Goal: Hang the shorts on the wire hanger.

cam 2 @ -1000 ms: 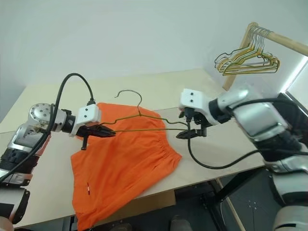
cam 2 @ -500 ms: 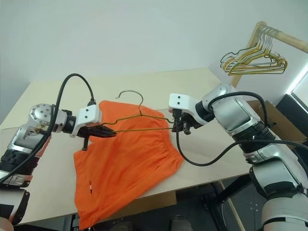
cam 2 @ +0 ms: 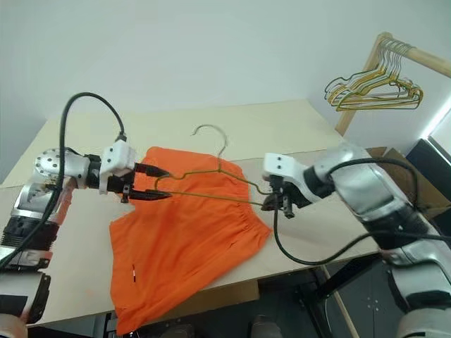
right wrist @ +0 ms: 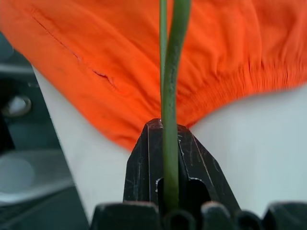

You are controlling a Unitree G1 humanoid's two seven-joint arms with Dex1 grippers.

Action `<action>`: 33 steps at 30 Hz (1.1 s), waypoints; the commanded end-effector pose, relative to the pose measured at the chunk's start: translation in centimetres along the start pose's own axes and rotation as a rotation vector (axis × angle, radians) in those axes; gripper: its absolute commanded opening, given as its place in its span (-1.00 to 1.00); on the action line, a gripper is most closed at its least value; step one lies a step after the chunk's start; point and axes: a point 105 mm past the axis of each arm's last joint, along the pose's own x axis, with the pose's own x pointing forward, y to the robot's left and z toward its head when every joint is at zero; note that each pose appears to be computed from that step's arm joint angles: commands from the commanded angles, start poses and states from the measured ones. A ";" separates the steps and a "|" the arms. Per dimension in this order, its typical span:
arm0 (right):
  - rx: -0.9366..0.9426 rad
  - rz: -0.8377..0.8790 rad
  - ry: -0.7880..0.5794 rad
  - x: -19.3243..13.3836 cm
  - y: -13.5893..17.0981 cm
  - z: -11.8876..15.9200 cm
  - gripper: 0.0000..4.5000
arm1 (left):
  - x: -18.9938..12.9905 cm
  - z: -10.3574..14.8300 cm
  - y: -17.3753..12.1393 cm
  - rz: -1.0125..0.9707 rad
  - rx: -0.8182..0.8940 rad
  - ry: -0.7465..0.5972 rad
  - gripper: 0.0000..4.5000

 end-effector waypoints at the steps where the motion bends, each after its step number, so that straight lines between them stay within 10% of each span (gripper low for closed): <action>1: 0.189 -0.086 -0.048 -1.7 0.4 -1.4 -1.00 | -1.5 1.6 1.0 0.067 -0.007 -0.082 0.78; 14: 1.040 -0.005 -0.088 -2.1 2.6 -10.4 -1.00 | 0.7 3.7 -3.4 0.019 -0.022 -0.222 0.99; 33: 1.108 0.200 -0.086 -1.5 4.6 -10.0 -1.00 | -0.1 4.1 -5.3 0.013 -0.048 -0.209 0.99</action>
